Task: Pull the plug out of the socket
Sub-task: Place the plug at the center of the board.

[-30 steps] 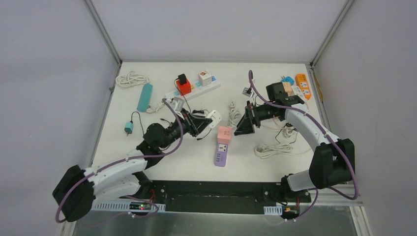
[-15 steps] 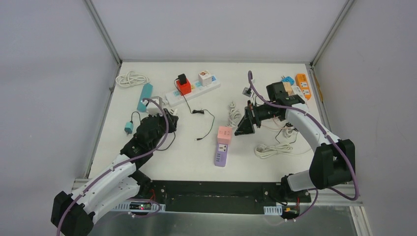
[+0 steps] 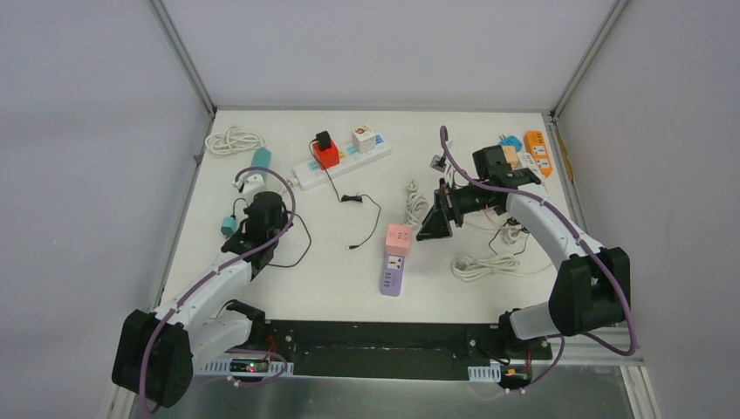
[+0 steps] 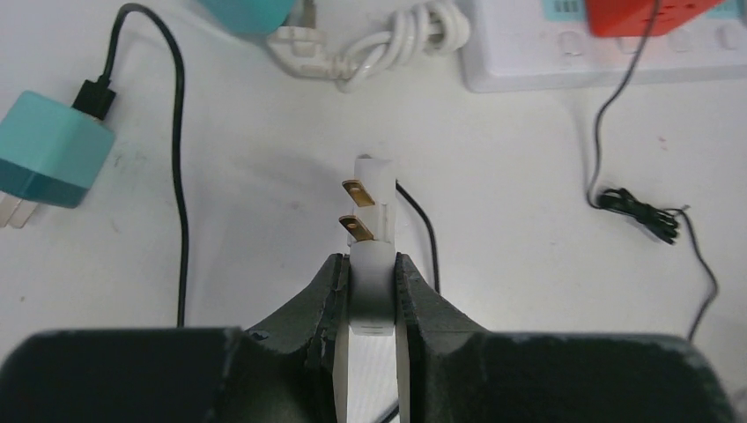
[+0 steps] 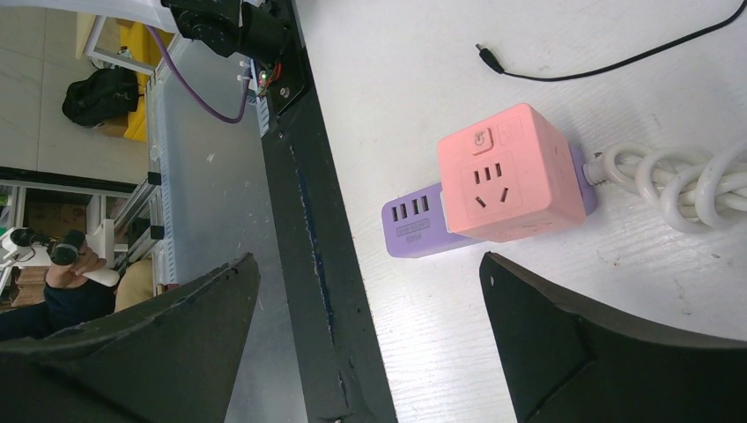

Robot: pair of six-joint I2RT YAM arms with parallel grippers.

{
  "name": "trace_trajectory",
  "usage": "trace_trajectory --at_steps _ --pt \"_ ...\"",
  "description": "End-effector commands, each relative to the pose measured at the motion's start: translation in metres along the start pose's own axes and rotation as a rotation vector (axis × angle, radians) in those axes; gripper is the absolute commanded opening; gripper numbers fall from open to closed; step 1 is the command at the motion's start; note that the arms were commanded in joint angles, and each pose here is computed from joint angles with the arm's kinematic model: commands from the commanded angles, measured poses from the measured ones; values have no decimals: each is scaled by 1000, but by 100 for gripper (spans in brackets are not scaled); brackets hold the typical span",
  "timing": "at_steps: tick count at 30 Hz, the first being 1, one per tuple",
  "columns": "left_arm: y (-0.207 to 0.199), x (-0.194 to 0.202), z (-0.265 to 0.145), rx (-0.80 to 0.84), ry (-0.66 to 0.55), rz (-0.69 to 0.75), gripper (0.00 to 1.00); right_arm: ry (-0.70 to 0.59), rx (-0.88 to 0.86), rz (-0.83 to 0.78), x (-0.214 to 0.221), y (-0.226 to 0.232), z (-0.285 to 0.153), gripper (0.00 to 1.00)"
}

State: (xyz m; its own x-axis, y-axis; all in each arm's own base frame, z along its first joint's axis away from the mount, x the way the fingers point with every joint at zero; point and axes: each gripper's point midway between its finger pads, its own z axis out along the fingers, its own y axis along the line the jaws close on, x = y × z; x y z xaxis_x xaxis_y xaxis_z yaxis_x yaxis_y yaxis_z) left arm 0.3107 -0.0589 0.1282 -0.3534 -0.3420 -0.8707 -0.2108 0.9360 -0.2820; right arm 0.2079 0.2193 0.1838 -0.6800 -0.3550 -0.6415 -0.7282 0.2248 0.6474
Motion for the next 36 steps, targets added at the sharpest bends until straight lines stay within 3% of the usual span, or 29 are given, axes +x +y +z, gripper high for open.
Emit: trace_trajectory --at_steps 1,16,36 --pt "23 -17 10 -176 -48 -35 0 -37 8 -85 -18 8 -8 100" --pt "66 -23 30 -501 -36 -11 5 -35 7 -81 -17 8 -8 100" --pt "105 -12 45 -911 176 34 14 -40 4 -96 -19 13 -10 100"
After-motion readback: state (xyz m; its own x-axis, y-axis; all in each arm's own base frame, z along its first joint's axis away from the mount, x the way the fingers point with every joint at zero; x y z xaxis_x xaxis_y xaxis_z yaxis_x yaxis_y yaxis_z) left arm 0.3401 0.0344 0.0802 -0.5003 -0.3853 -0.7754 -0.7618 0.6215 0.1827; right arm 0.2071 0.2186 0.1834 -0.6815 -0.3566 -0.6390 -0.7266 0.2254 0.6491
